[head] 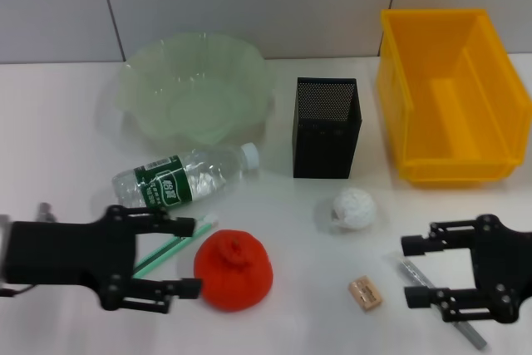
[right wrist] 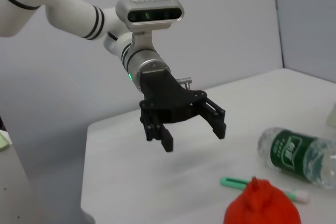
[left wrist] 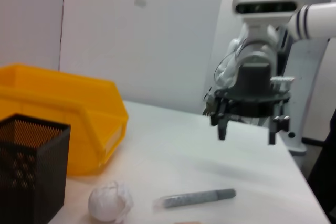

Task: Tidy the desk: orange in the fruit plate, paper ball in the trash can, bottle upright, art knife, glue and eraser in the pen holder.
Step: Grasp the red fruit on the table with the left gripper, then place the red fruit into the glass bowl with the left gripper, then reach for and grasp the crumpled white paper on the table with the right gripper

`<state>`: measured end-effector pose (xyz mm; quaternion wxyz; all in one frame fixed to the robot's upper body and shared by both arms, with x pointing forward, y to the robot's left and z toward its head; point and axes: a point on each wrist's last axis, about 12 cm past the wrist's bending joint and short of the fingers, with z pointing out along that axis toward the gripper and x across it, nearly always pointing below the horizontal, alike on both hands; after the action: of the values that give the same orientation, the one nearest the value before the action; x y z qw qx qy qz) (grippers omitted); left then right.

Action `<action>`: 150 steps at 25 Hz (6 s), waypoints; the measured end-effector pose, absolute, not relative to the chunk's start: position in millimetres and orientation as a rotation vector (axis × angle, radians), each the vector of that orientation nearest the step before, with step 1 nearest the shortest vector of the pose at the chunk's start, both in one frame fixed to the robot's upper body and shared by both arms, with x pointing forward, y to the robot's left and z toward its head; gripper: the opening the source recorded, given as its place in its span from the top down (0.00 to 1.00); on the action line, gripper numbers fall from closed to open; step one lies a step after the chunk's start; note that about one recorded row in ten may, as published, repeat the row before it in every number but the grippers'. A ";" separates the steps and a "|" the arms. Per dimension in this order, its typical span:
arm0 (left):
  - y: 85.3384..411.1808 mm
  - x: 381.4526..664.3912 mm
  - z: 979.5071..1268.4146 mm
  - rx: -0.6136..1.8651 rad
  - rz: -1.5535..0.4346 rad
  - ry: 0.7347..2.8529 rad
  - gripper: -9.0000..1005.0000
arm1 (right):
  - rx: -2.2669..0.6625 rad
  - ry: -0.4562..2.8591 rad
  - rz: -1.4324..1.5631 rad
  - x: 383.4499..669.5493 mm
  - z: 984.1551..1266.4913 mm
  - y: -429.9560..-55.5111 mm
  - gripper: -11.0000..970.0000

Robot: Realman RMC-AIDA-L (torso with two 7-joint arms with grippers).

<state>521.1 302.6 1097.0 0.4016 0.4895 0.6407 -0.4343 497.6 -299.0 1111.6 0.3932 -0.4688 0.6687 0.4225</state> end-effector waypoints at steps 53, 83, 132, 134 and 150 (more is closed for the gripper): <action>269.8 535.9 1080.9 1.132 -1.028 1.667 0.72 | -1.150 1.705 1.045 489.6 1105.1 -308.1 0.34; 228.9 676.7 1147.0 0.671 -0.435 1.843 0.89 | -1.161 1.684 1.082 490.0 1101.1 -297.3 0.34; 317.6 503.7 1110.4 0.970 -1.098 1.623 0.15 | -1.083 2.418 0.703 577.8 1228.5 -246.1 0.34; 317.5 503.6 1109.9 0.968 -1.097 1.625 0.15 | -1.084 2.470 0.645 583.4 1227.0 -238.9 0.34; 315.0 506.5 1105.7 0.947 -1.080 1.639 0.16 | -1.139 2.579 0.439 606.6 1165.8 -192.6 0.21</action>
<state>506.5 315.0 1105.7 0.4628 0.3853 0.6667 -0.4392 606.6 -192.6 1165.8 0.1437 -0.3950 0.8945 0.1523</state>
